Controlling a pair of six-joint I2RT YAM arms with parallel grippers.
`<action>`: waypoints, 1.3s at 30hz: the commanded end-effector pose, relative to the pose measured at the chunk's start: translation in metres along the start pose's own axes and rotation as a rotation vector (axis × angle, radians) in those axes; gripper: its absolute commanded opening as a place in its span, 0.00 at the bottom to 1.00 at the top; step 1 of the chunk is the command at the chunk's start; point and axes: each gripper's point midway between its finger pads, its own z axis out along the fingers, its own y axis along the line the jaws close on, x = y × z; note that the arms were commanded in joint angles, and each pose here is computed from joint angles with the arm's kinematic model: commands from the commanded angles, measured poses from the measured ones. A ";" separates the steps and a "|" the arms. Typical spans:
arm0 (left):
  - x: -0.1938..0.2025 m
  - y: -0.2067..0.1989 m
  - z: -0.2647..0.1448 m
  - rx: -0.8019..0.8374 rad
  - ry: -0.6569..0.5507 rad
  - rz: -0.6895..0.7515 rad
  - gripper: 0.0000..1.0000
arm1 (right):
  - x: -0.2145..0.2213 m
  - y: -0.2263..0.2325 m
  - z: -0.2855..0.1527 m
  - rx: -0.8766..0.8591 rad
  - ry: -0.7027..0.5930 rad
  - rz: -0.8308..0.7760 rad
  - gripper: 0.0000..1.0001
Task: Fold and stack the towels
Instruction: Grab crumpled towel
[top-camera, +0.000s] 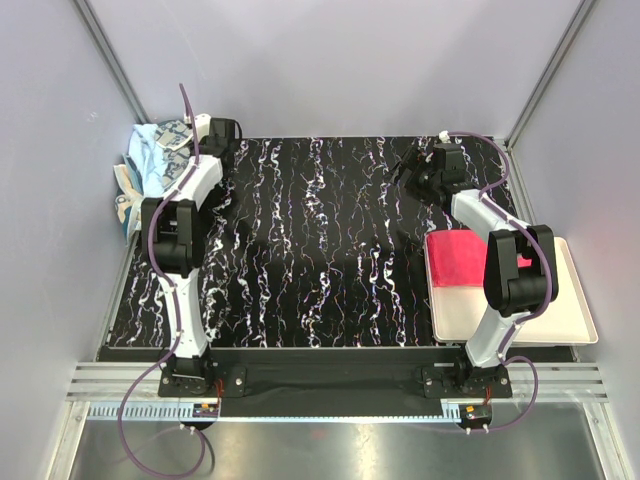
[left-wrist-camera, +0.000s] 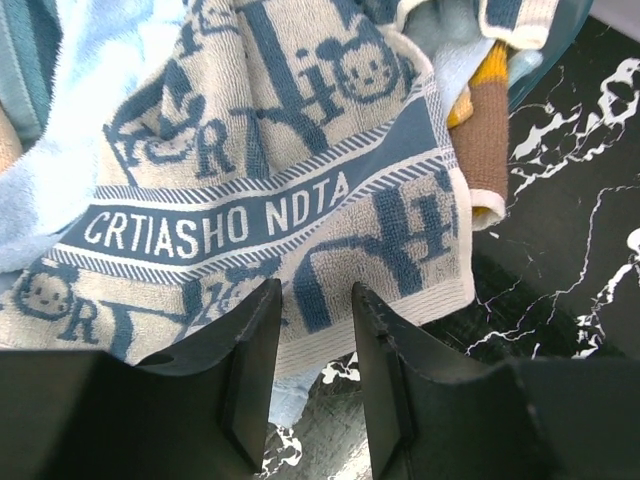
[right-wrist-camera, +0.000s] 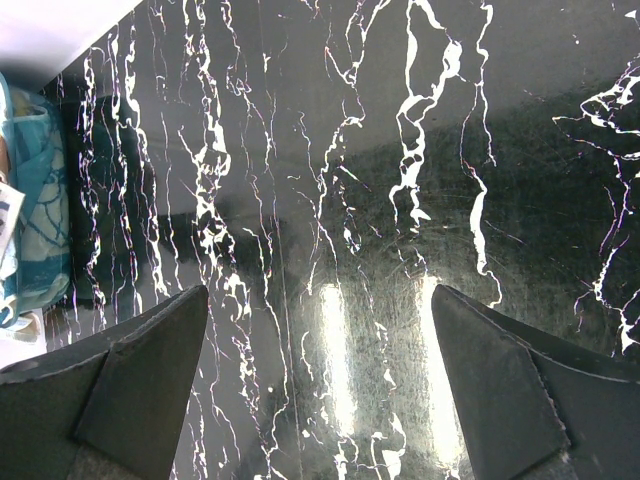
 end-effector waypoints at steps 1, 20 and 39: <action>-0.021 -0.005 0.005 0.028 -0.036 -0.069 0.40 | -0.014 0.016 -0.003 -0.042 -0.039 -0.027 1.00; -0.083 0.007 -0.027 0.056 -0.174 -0.138 0.01 | -0.014 0.014 -0.002 -0.030 -0.037 -0.041 1.00; -0.147 -0.051 -0.202 0.391 -0.401 -0.144 0.00 | -0.045 0.056 -0.034 0.149 -0.281 -0.253 1.00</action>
